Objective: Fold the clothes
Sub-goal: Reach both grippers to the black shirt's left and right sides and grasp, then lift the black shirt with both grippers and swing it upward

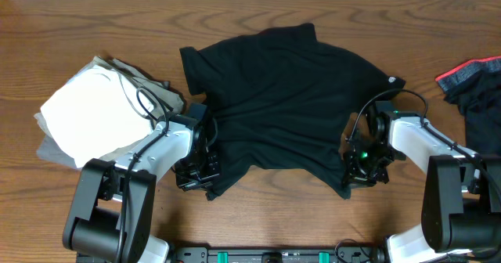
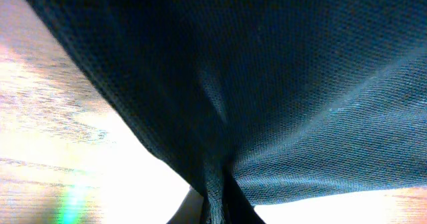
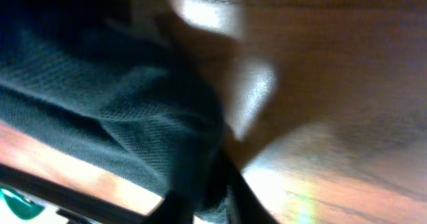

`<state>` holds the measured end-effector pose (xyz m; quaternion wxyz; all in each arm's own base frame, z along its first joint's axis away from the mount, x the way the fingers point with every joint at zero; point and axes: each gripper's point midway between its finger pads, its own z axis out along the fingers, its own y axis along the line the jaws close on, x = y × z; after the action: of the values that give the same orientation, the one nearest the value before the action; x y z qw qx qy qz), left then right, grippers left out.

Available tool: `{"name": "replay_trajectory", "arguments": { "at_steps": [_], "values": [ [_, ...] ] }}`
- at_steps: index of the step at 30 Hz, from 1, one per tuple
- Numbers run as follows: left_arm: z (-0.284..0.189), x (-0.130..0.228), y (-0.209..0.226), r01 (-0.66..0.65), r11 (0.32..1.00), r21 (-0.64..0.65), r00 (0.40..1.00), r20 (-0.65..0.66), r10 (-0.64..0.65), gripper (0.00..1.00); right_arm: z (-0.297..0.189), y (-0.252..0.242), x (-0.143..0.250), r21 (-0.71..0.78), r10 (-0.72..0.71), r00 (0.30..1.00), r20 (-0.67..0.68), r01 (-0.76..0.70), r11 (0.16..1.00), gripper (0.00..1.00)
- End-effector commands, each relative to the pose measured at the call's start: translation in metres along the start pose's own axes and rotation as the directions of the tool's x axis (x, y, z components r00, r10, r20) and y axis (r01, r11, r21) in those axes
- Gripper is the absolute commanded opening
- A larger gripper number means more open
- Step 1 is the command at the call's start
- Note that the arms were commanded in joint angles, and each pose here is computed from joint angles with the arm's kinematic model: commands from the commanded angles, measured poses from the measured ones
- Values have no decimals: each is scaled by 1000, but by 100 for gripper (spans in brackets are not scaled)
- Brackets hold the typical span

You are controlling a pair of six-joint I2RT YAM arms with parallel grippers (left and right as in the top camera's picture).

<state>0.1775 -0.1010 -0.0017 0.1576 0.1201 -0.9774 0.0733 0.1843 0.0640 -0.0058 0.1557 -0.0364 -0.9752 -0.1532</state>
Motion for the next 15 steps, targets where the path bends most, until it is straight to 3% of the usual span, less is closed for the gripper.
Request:
{"name": "replay_trajectory", "arguments": {
  "at_steps": [1, 7, 10, 15],
  "values": [
    [-1, 5, 0, -15, 1000, 9, 1000, -12, 16, 6, 8, 3, 5, -7, -9, 1000, -27, 9, 1000, 1],
    [-19, 10, -2, -78, 997, 7, 997, -14, 79, 6, -9, 29, -1, -134, -74, 996, 44, 80, 988, 1],
    [-37, 9, -8, -97, 995, 33, 994, 44, 96, 6, -37, 48, -10, -198, -120, 980, 156, 151, 969, 1],
    [-68, 7, -13, -128, 989, 70, 979, 167, 115, 6, -106, 56, -30, -148, -105, 910, 401, 177, 973, 1]
  ]
}}
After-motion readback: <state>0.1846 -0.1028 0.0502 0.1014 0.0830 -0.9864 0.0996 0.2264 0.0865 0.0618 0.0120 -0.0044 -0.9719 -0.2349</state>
